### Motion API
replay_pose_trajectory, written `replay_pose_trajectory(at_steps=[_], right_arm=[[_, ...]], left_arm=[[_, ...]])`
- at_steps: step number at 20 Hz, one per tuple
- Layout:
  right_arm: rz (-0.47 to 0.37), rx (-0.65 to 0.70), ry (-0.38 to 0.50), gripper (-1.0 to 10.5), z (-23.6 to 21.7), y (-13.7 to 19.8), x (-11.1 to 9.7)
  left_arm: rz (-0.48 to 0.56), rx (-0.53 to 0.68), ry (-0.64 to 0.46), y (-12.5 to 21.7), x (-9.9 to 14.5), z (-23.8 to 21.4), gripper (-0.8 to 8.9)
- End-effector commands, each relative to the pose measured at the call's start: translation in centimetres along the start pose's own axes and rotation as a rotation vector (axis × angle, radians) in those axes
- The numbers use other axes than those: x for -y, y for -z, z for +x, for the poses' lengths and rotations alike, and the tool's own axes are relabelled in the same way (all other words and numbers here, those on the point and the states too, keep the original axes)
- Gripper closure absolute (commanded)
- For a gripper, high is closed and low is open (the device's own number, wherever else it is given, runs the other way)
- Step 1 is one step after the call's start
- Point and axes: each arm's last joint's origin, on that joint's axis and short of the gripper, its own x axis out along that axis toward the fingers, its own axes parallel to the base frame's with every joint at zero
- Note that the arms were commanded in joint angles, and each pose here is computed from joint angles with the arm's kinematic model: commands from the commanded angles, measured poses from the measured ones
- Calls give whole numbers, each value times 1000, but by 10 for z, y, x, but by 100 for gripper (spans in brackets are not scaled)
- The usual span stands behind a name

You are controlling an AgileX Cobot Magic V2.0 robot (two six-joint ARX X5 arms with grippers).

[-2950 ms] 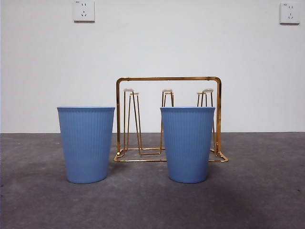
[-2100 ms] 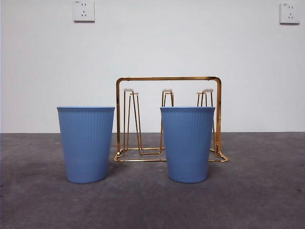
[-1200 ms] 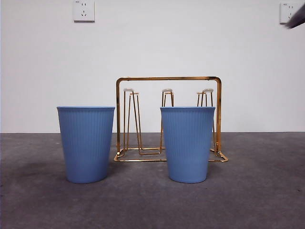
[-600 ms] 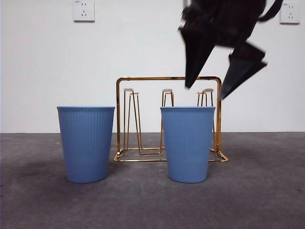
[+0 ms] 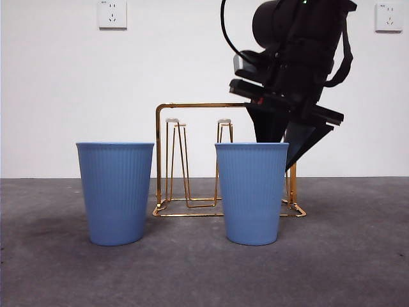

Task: Pick up cup 1,put cup 1 in the cup rack,pick up cup 2,put cup 2 in the cup rack

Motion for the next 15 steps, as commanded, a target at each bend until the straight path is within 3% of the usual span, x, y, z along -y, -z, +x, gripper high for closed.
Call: replay_pose_trajectory(at_steps=[1,6,9,11,15], right_arm=[[-14,1,-4,956,1,-1,-1],[-49,-3,1,957,-19,6,-3],[-68,111,5,957,-64,17,-9],[-80,276,5,958,-111,30,-16],[-90,730,3,958,-210,73,-29]], left_arm=[[-13,17,25,-5,3,1,194],[-27,59,68,-18,4,10,194],[-34,106,93,-31,5,20,194],[-31,133,113,-39,6,32,194],[-45,179,168,-52,12,73,194]])
